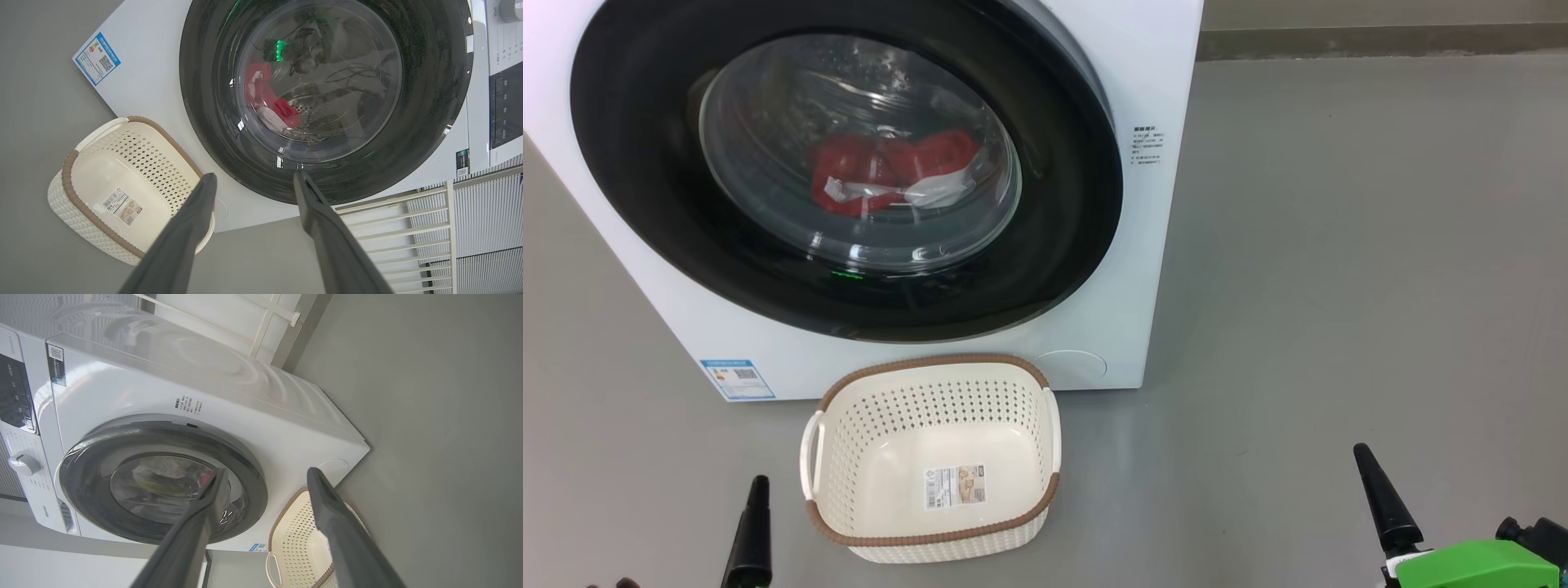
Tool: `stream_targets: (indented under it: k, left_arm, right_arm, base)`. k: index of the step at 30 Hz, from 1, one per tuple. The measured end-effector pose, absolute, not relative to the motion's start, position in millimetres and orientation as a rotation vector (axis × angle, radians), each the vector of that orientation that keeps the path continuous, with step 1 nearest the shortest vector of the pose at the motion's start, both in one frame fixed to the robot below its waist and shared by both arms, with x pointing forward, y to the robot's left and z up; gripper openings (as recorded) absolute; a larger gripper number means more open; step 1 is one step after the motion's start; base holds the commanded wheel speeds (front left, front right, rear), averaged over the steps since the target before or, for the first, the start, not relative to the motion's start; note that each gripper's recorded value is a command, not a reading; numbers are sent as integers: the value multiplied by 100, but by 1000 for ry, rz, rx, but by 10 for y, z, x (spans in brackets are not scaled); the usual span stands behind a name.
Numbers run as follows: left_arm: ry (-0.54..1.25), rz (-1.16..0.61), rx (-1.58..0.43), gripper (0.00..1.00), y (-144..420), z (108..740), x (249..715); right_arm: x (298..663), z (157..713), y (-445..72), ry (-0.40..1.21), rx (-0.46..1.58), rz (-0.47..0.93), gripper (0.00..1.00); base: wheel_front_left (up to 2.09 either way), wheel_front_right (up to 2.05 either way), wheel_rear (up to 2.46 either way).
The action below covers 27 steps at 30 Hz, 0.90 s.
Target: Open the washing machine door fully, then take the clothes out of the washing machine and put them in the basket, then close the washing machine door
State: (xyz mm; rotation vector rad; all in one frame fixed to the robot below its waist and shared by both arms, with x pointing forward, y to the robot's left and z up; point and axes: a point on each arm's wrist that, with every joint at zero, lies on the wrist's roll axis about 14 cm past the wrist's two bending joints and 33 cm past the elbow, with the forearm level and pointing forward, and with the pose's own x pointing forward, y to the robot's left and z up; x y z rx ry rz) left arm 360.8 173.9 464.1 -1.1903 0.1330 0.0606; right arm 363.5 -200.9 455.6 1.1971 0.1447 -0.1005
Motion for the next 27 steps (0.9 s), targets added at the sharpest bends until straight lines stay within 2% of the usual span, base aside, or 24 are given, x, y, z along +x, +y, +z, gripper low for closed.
stream_targets:
  k: [27]
  left_arm:
    - [119,-1,-813,100,1620,4748,3613]
  right_arm:
    - [3657,4596,-1967,151,871,-34,100]
  base:
    - [0,0,0]
